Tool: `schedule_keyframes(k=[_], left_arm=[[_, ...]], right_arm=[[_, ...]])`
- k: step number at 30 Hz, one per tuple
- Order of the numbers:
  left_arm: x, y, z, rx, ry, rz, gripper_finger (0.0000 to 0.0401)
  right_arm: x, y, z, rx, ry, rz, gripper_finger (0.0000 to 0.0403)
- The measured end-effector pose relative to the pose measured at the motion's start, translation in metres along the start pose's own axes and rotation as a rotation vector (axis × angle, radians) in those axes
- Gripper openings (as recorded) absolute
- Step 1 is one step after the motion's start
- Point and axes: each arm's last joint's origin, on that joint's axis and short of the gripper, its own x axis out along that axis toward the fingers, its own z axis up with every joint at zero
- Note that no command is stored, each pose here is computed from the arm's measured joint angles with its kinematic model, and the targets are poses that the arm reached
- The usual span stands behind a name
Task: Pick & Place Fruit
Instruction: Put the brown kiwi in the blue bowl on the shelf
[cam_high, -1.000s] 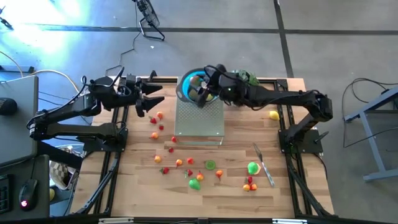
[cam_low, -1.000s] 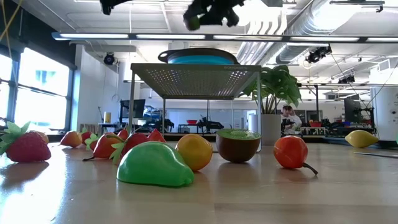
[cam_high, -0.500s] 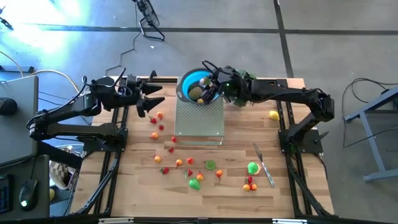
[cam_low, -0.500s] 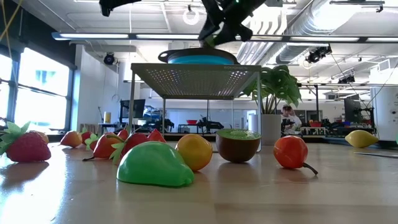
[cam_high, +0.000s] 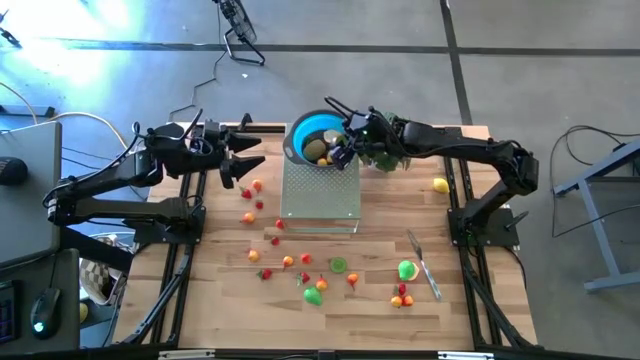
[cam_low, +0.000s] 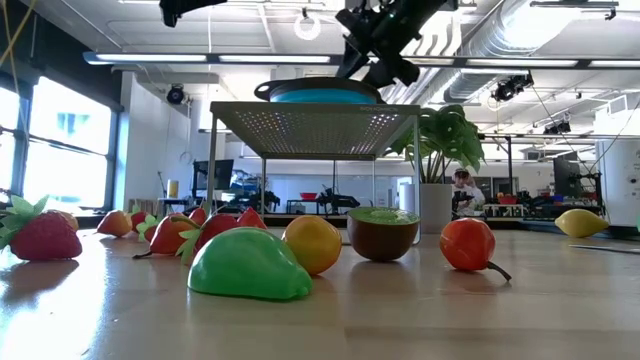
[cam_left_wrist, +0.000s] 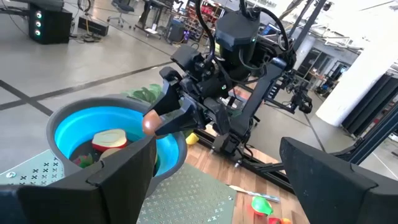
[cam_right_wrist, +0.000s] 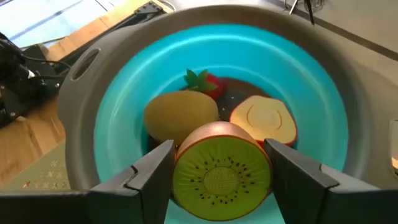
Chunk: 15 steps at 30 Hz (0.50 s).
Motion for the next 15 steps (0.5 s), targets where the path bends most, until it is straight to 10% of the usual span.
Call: schedule_keyframes(k=[15], left_arm=[[0.0000, 0.0020, -0.0045, -0.004, 0.044, 0.021, 0.0335]], right_arm=[[0.0001, 0.0006, -0.0010, -0.009, 0.017, 0.023, 0.0228]])
